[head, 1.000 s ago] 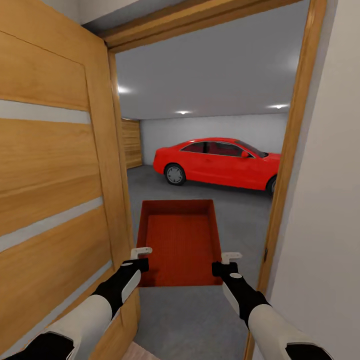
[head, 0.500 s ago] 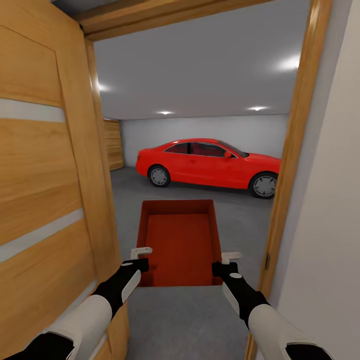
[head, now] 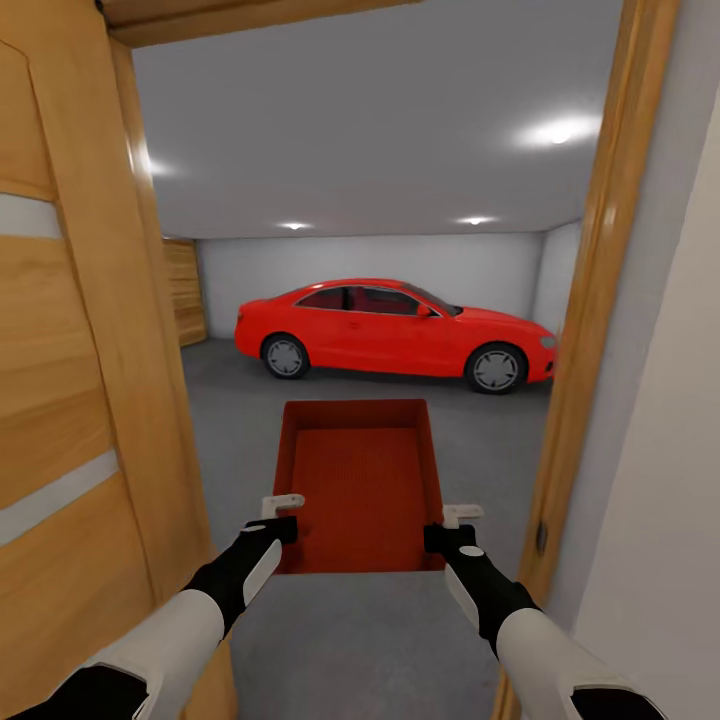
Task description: Move the two storage containers from the living room to the garage. In the garage, place one container on the floor and stack the other container on top of it (either order is fine).
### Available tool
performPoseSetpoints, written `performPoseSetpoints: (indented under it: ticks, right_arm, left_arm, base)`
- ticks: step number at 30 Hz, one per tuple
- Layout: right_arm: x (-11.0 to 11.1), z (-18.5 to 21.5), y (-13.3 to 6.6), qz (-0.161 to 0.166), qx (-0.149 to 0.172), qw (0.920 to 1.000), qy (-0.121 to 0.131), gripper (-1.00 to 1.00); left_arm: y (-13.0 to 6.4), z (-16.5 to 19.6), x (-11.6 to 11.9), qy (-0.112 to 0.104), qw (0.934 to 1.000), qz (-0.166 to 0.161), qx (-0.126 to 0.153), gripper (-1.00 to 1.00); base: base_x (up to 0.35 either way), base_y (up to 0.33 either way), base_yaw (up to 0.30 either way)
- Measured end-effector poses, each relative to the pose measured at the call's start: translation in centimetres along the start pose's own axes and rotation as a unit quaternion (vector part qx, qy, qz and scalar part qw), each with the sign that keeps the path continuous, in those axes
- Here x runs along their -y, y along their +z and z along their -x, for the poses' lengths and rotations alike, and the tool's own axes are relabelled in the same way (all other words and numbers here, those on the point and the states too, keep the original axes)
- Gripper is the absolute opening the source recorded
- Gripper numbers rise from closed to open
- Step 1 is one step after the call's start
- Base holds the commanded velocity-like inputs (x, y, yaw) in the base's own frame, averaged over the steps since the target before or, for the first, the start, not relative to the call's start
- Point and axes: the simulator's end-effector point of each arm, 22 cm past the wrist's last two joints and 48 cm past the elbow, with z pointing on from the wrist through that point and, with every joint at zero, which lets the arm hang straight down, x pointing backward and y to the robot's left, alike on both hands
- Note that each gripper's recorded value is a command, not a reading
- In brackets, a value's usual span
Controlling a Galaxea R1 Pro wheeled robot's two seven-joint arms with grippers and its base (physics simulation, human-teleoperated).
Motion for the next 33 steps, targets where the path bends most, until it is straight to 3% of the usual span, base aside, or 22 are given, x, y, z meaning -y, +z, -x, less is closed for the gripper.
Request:
performPoseSetpoints:
  ticks: [22,33]
  right_arm:
    - [0.03,0.03,0.01,0.0,0.001,1.0,-0.001,-1.0]
    - [0.04,0.13,0.04,0.0,0.003,1.0,0.0,-1.0]
  left_arm:
    - [-0.01,0.01,0.03,-0.001,1.0,0.0,0.0,-1.0]
    - [0.02,0.12,0.04,-0.001,1.0,0.0,0.003,-1.0]
  base:
    - [0.204,0.17,-0.238]
    - [0.037,0.023,-0.027]
